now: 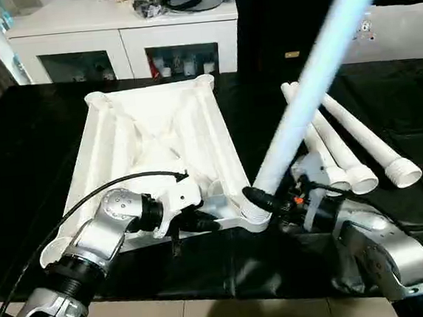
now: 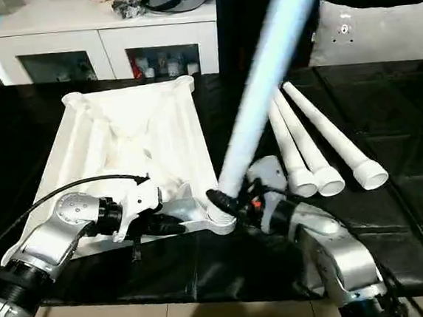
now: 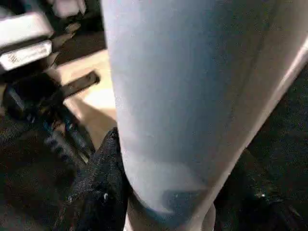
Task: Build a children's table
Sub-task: Insert table leg to table base
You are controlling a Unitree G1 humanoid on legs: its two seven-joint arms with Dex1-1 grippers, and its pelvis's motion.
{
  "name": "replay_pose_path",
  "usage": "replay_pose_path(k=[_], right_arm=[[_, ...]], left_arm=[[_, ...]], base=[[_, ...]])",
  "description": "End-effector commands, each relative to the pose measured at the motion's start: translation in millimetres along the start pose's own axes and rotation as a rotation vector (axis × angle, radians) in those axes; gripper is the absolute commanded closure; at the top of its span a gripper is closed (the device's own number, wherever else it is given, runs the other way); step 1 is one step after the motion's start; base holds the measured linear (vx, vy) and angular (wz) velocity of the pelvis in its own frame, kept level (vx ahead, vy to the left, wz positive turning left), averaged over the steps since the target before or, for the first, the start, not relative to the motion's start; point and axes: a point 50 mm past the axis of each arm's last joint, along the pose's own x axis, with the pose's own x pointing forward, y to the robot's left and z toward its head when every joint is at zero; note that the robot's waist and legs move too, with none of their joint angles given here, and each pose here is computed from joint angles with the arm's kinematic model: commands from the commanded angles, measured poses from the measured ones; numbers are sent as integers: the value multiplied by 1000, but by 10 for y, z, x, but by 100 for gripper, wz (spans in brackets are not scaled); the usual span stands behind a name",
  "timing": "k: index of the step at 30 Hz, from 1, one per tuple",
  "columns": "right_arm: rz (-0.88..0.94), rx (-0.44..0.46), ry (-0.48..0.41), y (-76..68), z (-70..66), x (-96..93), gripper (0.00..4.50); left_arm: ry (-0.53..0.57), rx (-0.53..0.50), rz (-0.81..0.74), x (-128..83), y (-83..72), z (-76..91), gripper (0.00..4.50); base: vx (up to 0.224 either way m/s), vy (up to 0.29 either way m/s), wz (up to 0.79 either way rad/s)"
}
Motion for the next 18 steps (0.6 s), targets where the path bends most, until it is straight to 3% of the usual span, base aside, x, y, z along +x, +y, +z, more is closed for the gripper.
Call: replay_pose_path(k=[1, 10, 18], right_arm=[[16, 71, 227, 44, -431, -49, 260], [183, 69, 355, 123, -561, -49, 260], [253, 84, 401, 84, -548, 22, 260]], left_arm=[[-40, 105, 52, -125, 137, 236, 450], [-53, 136, 41, -161, 169, 305, 450], [-25, 173, 30, -192, 280, 389, 450]], base=[[0, 0, 0], [0, 0, 0], [0, 0, 0]])
